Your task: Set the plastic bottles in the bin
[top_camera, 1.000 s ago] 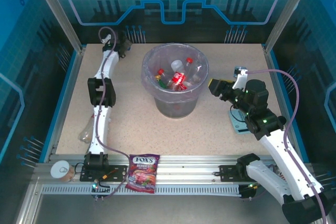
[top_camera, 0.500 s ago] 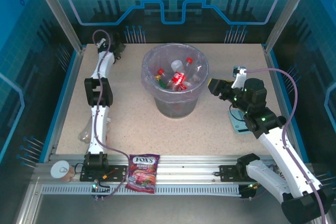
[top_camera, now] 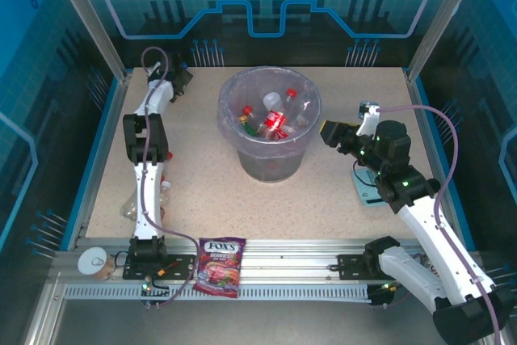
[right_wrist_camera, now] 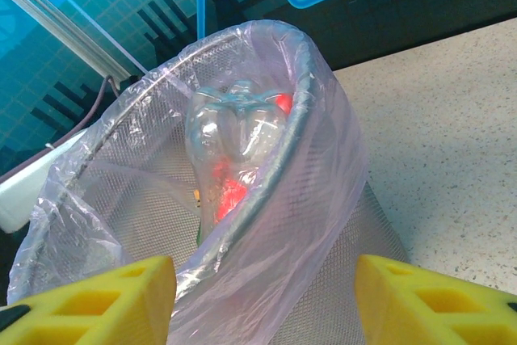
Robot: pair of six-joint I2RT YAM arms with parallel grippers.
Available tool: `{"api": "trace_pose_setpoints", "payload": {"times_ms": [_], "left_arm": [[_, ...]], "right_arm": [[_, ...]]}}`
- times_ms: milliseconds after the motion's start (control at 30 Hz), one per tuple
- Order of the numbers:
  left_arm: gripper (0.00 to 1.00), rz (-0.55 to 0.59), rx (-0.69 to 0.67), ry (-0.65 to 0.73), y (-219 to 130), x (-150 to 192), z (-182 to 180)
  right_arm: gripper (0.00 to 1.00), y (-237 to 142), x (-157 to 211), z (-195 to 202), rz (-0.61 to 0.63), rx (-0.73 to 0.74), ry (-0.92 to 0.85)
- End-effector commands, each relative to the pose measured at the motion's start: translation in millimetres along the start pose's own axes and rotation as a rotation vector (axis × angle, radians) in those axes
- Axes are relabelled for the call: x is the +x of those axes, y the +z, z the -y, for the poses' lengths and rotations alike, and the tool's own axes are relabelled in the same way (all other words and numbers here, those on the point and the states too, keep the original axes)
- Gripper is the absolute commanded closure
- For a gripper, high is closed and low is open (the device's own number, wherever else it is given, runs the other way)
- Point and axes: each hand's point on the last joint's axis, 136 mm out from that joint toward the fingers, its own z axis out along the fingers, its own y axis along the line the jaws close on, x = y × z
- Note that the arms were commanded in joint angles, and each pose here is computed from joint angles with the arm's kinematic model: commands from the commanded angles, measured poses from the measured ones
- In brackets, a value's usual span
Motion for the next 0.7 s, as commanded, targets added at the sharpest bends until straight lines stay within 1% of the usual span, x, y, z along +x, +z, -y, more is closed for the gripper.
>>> {"api": "trace_pose_setpoints", "payload": {"times_ms": [0, 33, 100, 200, 233, 300, 433, 500, 567, 667], "left_arm": [[0.16, 0.118, 0.137, 0.128, -62, -59, 40], [0.15, 0.131, 0.165, 0.170, -69, -68, 46], [0.13, 0.126, 0.208, 0.212, -73, -81, 50], [0.02, 0.065, 0.288, 0.215, -59, -90, 51], [0.01, 0.048, 0.304, 0.199, -52, -94, 48], [0.01, 0.040, 0.314, 0.131, -37, -104, 36], [0.02, 0.086, 0.341, -0.053, -3, -124, 8], [0.03, 0.099, 0.336, -0.116, 11, -131, -6], [0.04, 0.107, 0.333, -0.152, 23, -135, -15], [0.09, 0.095, 0.341, -0.223, 41, -131, -27]], "right_arm": [[0.39, -4, -8, -1, 0.032, -0.011, -0.018], [0.39, -4, -8, -1, 0.035, -0.013, -0.018], [0.39, -5, -7, -1, 0.034, -0.011, -0.021], [0.39, -5, -7, 2, 0.026, 0.007, -0.028], [0.39, -6, -7, 3, 0.022, 0.016, -0.028], [0.39, -7, -7, 4, 0.021, 0.023, -0.026], [0.39, -9, -10, 2, 0.023, 0.027, -0.006], [0.39, -11, -12, 1, 0.028, 0.030, 0.003], [0.40, -14, -13, -2, 0.034, 0.032, 0.006], [0.40, -16, -10, 2, 0.025, 0.064, 0.003]]}}
